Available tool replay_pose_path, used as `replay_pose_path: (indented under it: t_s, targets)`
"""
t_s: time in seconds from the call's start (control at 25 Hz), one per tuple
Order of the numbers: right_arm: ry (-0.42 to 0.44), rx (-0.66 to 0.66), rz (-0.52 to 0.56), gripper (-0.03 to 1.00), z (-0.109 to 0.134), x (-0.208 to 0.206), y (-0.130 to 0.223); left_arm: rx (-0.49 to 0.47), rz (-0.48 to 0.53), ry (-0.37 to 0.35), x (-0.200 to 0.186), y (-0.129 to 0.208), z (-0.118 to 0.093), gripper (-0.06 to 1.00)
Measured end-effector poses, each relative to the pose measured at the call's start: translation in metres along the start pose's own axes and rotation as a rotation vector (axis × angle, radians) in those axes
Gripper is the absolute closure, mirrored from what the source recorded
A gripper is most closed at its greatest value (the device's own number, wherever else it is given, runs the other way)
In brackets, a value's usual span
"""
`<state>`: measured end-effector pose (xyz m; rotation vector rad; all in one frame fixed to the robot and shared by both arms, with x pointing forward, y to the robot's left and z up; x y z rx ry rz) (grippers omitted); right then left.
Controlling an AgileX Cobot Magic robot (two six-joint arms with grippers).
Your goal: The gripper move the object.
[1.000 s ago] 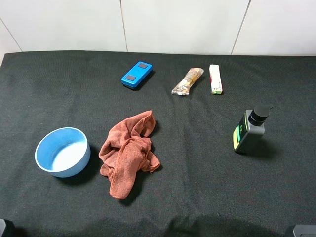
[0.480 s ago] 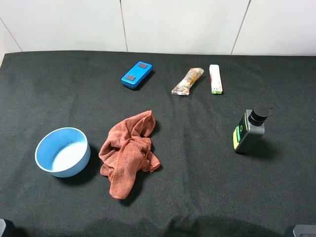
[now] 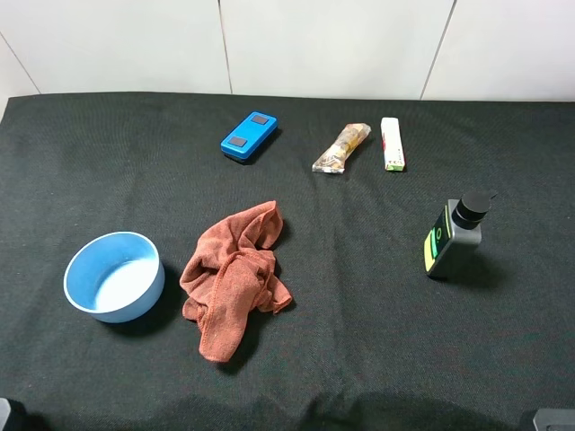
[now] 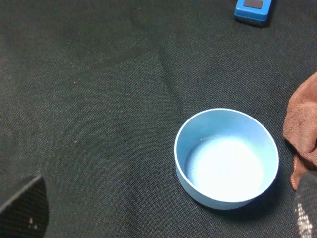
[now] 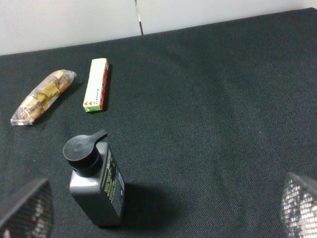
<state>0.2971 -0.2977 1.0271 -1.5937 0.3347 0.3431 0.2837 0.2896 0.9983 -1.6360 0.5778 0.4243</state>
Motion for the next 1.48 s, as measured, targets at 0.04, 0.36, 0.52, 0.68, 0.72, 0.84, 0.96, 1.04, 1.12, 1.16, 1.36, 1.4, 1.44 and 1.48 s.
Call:
replay_pose_path:
  t_s: [0.04, 0.36, 0.52, 0.68, 0.72, 0.84, 0.96, 1.04, 1.12, 1.16, 1.36, 1.4, 1.44, 1.48]
  targets:
    - [0.0, 0.0, 0.0, 0.27, 0.0, 0.0, 0.0, 0.0, 0.0, 0.0, 0.0, 0.0, 0.0, -0.04]
    - [0.0, 0.0, 0.0, 0.27, 0.0, 0.0, 0.0, -0.053, -0.013, -0.074, 0.0001, -0.0008, 0.0042, -0.04]
    - [0.0, 0.0, 0.0, 0.27, 0.0, 0.0, 0.0, -0.084, -0.021, -0.117, 0.0, -0.0012, 0.0066, -0.04]
    - [0.0, 0.0, 0.0, 0.27, 0.0, 0.0, 0.0, -0.089, -0.022, -0.124, 0.0, -0.0012, 0.007, -0.04]
    - [0.0, 0.0, 0.0, 0.27, 0.0, 0.0, 0.0, -0.089, -0.022, -0.124, 0.0, -0.0012, 0.007, -0.04]
    - [-0.001, 0.0, 0.0, 0.27, 0.0001, 0.0, -0.0001, -0.089, -0.022, -0.124, 0.0, -0.0012, 0.007, -0.04]
    - [-0.001, 0.0, 0.0, 0.27, 0.0001, 0.0, -0.0001, -0.089, -0.022, -0.124, 0.0, -0.0012, 0.007, -0.04]
    - [-0.001, 0.0, 0.0, 0.27, 0.0001, 0.0, -0.0001, -0.089, -0.022, -0.124, 0.0, -0.0012, 0.007, -0.04]
    - [-0.001, 0.0, 0.0, 0.27, 0.0001, 0.0, -0.0001, -0.083, -0.021, -0.116, 0.0, -0.0012, 0.0066, -0.04]
    - [-0.001, 0.0, 0.0, 0.27, 0.0001, 0.0, -0.0001, -0.077, -0.019, -0.107, 0.0, -0.0011, 0.0061, -0.04]
    - [-0.001, 0.0, 0.0, 0.27, 0.0001, 0.0, -0.0001, -0.061, -0.015, -0.086, 0.0001, -0.0009, 0.0048, -0.04]
    - [-0.001, 0.0, 0.0, 0.27, 0.0001, 0.0, -0.0001, -0.061, -0.015, -0.086, 0.0001, -0.0009, 0.0048, -0.04]
    - [-0.001, 0.001, 0.0, 0.27, 0.0001, 0.0, -0.0001, -0.061, -0.015, -0.086, 0.0001, -0.0009, 0.0048, -0.04]
    - [-0.001, 0.001, 0.0, 0.27, 0.0001, 0.0, -0.0001, -0.061, -0.015, -0.086, 0.0001, -0.0009, 0.0048, -0.04]
Point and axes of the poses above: a point on each arm's last joint axis where the gripper is mounted, x pointing out along that axis toward the gripper, z along the wrist's bending axis when the last joint is at zero, y = z × x, the point moved 7 cm from there along x, pointing out along that axis toward the gripper, and after that the axes turned 9 degrees about -x, right-handed, at the moved point
